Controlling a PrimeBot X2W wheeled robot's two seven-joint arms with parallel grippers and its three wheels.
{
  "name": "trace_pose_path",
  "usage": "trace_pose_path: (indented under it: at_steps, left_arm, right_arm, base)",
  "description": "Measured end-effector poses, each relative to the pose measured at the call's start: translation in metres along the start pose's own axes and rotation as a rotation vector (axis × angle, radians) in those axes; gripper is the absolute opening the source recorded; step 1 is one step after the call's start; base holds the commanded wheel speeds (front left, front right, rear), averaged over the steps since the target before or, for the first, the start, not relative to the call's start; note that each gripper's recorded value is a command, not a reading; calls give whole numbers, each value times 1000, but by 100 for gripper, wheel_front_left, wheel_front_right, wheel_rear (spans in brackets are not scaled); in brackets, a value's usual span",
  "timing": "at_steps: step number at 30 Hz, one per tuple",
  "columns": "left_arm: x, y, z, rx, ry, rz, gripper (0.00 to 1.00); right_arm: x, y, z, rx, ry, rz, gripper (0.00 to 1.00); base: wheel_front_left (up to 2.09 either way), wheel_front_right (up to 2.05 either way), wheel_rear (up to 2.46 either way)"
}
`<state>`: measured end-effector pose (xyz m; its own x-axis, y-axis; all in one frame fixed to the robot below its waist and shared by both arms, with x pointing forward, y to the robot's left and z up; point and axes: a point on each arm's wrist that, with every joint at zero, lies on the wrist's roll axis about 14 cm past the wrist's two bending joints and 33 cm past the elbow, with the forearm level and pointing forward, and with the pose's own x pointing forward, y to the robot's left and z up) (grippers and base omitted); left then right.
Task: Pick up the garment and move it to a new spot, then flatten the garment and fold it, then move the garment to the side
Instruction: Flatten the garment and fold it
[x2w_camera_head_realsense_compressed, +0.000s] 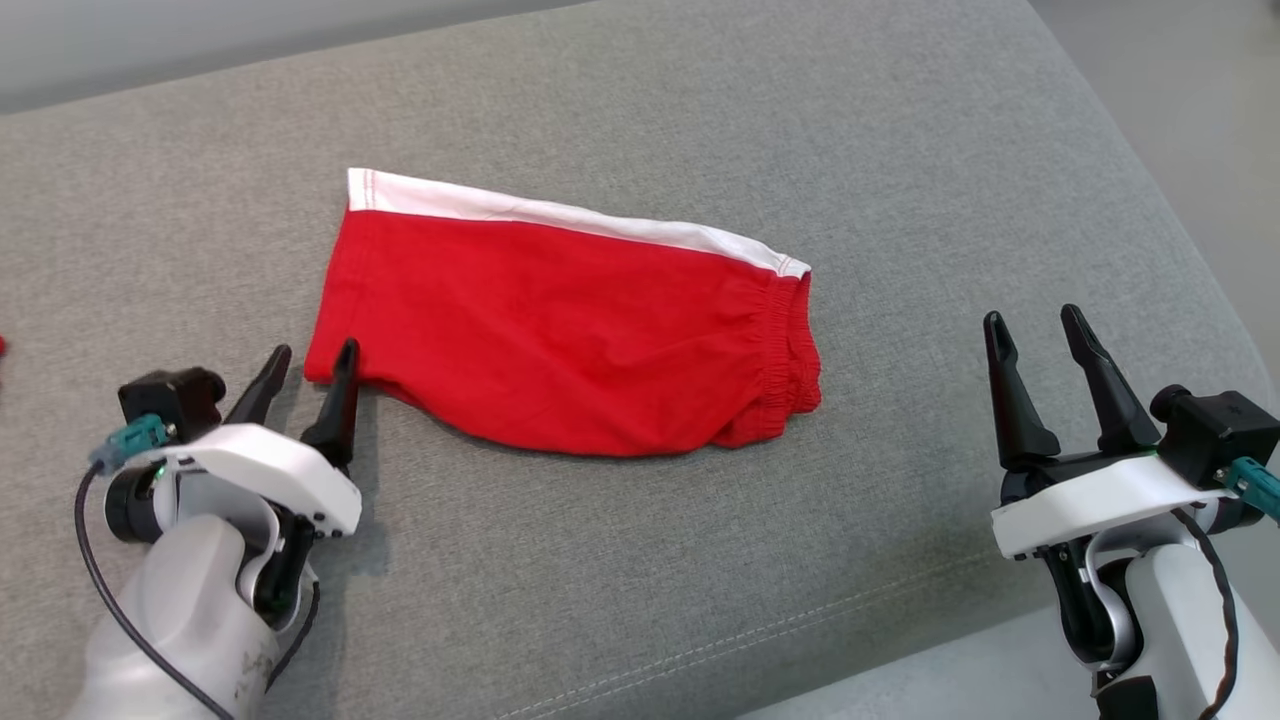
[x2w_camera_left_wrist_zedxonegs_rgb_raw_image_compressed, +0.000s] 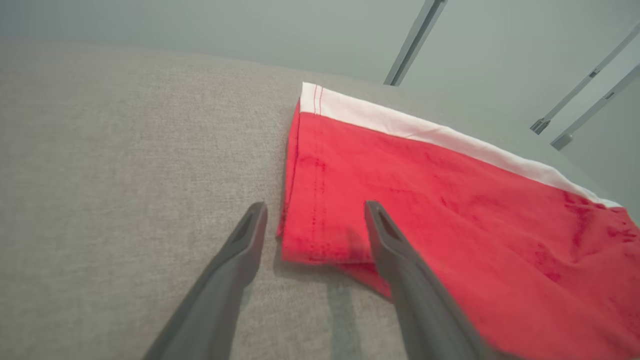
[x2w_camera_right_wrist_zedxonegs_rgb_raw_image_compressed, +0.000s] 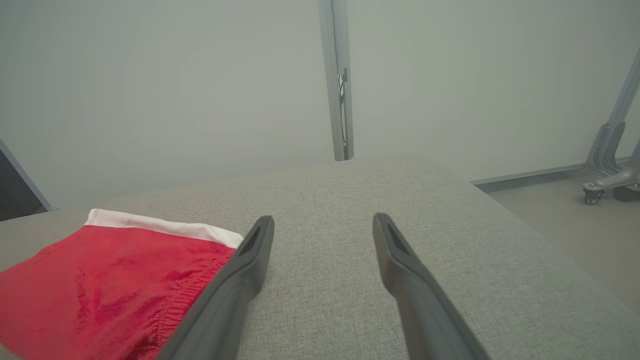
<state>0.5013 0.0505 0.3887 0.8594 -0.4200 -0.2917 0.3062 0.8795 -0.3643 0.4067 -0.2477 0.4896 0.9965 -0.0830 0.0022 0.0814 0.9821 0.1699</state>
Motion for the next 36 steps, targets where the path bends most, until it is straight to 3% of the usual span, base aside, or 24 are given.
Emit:
trace_pose_path:
  at_steps: [4,13,24,25,27,28,31,32,34,36]
  left_arm:
    - [15,-8,-1,-26,13,-16,100]
    - [30,14,-20,12,122,35,100]
    - [34,1,-29,28,227,-6,100]
    - [34,0,-30,35,234,-10,92]
    - [32,-2,-33,65,258,-22,61]
    - [32,-3,-33,74,267,-25,50]
    - [31,-8,-35,95,290,-36,38]
    - [29,-10,-38,98,297,-39,29]
    - [28,-15,-40,105,305,-47,0]
    - [26,-20,-43,117,312,-60,0]
  right_arm:
    - [-2,-6,-6,1,17,-22,100]
    - [-5,-13,-17,8,49,-51,100]
    - [-5,-4,-30,34,82,-38,100]
    - [-4,-4,-30,38,81,-37,100]
    - [-4,-3,-29,41,80,-35,100]
    - [-4,-3,-29,41,79,-34,100]
    - [-4,-1,-28,43,77,-29,100]
    - [-4,0,-28,46,77,-28,100]
    - [-5,1,-28,52,77,-27,100]
    - [-5,1,-29,54,79,-26,100]
  base:
    - [0,0,0]
    - [0,0,0]
    - [0,0,0]
    - [0,0,0]
    - [0,0,0]
    - [0,0,0]
    - [0,0,0]
    - [0,0,0]
    - [0,0,0]
    - [0,0,0]
